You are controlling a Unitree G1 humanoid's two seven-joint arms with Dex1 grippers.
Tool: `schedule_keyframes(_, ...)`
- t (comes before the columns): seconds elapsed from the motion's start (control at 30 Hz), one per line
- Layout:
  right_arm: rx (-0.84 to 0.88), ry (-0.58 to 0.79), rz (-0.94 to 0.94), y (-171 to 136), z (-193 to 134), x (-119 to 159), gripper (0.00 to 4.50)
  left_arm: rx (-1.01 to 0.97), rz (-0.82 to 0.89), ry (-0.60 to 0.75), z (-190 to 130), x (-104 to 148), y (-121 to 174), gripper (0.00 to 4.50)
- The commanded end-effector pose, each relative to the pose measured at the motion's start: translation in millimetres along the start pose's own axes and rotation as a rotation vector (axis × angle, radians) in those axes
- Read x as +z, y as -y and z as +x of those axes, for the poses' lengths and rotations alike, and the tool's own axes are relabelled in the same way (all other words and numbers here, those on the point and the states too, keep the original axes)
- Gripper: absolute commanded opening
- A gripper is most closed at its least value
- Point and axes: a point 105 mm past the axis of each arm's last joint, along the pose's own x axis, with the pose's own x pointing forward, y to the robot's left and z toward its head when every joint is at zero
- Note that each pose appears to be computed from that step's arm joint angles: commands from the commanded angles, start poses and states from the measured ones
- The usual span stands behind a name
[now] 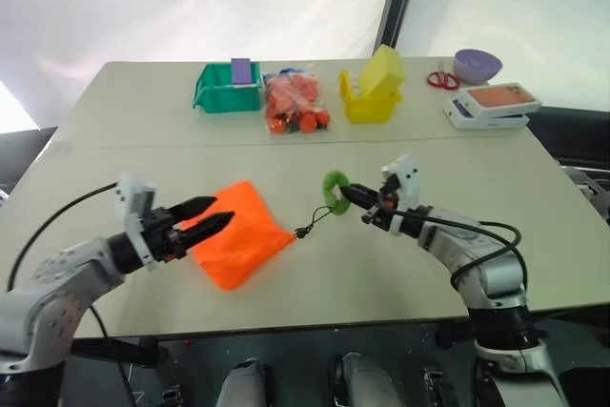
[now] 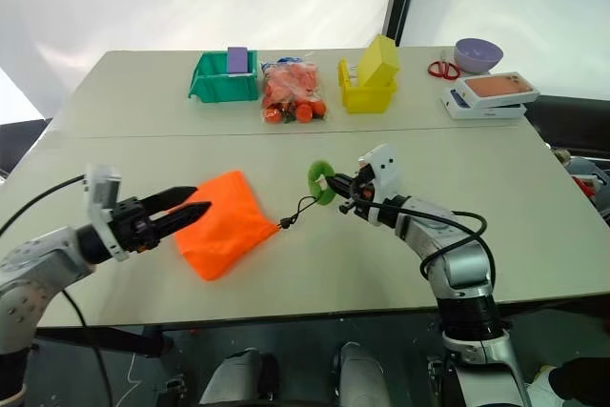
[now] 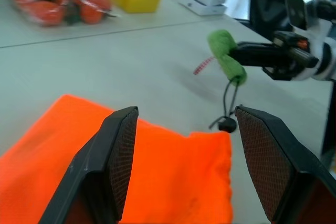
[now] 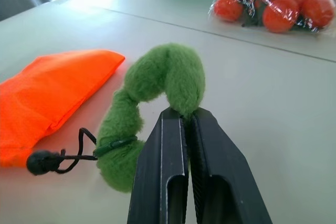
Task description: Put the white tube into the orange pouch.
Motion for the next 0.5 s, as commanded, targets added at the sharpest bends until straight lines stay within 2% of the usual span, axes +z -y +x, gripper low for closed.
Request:
schedule_keyframes(0.03, 0.003, 0.061, -0.027, -2, -5, 17, 0.0, -0.066, 0.051, -0.047, 13, -3, 3, 4.42)
schedule_keyframes(0.33, 0.024, 0.086, -0.041, -7, -2, 22, 0.0, -0.239, 0.189, -0.156, 56, -10, 5, 4.47)
schedule_keyframes(0.5, 0.069, 0.19, -0.017, -15, -10, 43, 0.0, -0.296, 0.205, -0.191, 62, -16, 7, 4.47)
